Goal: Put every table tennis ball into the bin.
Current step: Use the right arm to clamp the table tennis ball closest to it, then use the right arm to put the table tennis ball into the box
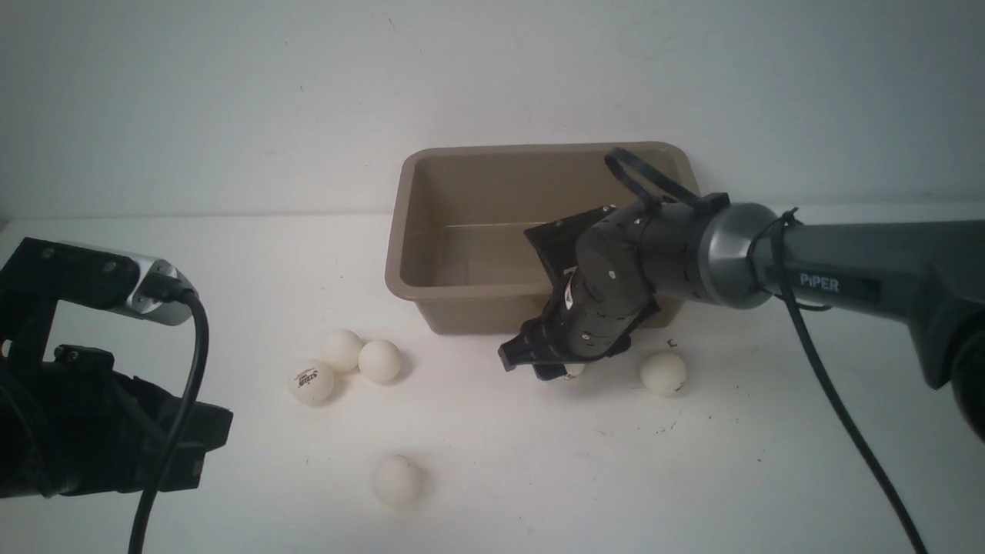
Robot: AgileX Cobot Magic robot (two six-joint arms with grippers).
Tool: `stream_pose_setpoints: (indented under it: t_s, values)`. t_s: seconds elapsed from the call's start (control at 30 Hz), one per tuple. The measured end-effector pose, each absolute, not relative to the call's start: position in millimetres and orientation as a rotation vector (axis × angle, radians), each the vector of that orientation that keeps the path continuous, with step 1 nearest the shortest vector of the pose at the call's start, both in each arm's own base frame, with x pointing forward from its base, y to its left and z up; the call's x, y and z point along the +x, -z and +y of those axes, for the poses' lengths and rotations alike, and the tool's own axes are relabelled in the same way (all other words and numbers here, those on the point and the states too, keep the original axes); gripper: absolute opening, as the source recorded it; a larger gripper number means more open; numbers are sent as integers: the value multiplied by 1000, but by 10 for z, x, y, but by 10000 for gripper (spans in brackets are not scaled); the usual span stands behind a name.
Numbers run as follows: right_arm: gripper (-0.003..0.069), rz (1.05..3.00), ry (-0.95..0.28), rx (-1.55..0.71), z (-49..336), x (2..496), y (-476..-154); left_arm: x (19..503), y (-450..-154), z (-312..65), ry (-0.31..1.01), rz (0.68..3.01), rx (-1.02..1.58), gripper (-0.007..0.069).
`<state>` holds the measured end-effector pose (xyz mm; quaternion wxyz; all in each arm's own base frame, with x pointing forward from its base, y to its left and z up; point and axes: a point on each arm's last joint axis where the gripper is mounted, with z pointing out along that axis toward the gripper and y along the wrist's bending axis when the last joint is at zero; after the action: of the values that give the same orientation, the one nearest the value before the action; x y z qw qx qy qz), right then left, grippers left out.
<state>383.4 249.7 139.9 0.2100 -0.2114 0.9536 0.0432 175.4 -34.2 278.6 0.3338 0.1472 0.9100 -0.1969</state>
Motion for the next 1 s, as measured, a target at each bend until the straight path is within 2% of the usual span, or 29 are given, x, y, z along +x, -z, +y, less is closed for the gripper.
stream_pose_setpoints:
  t_s: [0.23, 0.37, 0.47, 0.57, 0.73, 0.83, 1.0]
  values:
    - [353, 2633, -96, -766, 2854, 3492, -1534, 1754, -2786, -342, 514, 2376, 384, -3]
    - [353, 2502, -172, -866, 3156, 3191, -1904, 1754, -2786, -342, 513, 2375, 385, -3]
    - [353, 2424, -193, -871, 3182, 3168, -2138, 1754, -2786, -342, 513, 2375, 385, -3]
    - [353, 2351, -171, -854, 3147, 3281, -2361, 1754, -2786, -342, 513, 2375, 385, -3]
    - [353, 2231, -115, -706, 2874, 3797, -2793, 1754, -2786, -342, 513, 2375, 385, -3]
    - [353, 2240, -68, -643, 2684, 4068, -2823, 1754, -2786, -342, 513, 2375, 385, -3]
    - [353, 2288, -12, -695, 2589, 4261, -2560, 1754, -2786, -342, 513, 2375, 385, -3]
